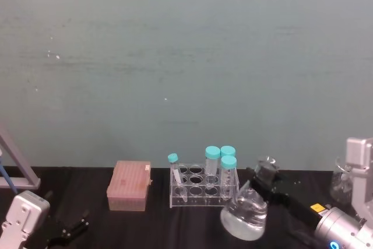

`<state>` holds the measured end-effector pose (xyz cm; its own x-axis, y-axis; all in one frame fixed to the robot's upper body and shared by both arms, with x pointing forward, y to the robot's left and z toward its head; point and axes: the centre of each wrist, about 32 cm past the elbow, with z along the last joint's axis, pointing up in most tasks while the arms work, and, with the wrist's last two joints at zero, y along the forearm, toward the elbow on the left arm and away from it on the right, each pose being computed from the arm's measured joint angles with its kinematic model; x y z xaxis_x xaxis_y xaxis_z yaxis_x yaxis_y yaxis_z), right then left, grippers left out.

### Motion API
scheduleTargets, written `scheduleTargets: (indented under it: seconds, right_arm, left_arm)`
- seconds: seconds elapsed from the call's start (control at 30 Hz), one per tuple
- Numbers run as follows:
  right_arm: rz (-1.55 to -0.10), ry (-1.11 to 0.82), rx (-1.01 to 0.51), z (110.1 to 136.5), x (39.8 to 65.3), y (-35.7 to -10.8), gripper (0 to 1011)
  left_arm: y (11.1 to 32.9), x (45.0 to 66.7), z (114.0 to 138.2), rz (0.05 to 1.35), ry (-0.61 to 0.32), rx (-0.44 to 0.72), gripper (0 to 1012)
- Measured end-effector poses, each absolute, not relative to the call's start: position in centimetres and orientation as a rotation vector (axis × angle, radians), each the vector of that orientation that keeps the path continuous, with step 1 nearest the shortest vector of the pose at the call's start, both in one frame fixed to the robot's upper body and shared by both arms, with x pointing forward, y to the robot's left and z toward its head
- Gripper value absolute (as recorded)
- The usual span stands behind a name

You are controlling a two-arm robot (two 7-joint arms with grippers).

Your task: Pick up the beaker with the right gripper, shake it three times, and then put it down.

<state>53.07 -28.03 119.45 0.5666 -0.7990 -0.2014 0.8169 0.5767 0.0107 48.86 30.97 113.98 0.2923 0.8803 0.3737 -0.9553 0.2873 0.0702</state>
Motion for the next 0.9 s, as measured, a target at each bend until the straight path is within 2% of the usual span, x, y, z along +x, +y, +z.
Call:
scheduleTargets:
  seconds: [0.23, 0.43, 0.57, 0.7, 0.83, 0.87, 0.9]
  right_arm:
    - [-0.895, 0.630, 0.441, 118.4, 52.8, -27.7, 457]
    - [-0.873, 0.862, 0.611, 117.6, 52.6, -27.6, 457]
    - [-0.863, 0.932, 0.662, 117.3, 52.6, -27.5, 456]
    - [-0.887, 0.881, 0.608, 117.5, 52.7, -27.8, 457]
    - [-0.959, 0.616, 0.407, 118.2, 53.2, -28.5, 457]
    - [-0.984, 0.479, 0.310, 118.6, 53.3, -28.9, 457]
    - [-0.993, 0.424, 0.274, 118.7, 53.4, -29.0, 457]
  left_arm:
    - [31.0, 48.9, 114.0, 1.248, -0.285, 0.305, 1000]
    - [31.0, 48.9, 114.0, 1.248, -0.285, 0.305, 1000]
    - [31.0, 48.9, 114.0, 1.248, -0.285, 0.304, 1000]
    - [31.0, 48.9, 114.0, 1.248, -0.285, 0.305, 1000]
    - [31.0, 48.9, 114.0, 1.248, -0.285, 0.304, 1000]
    - [31.0, 48.9, 114.0, 1.248, -0.285, 0.305, 1000]
    - [31.0, 48.9, 114.0, 1.248, -0.285, 0.304, 1000]
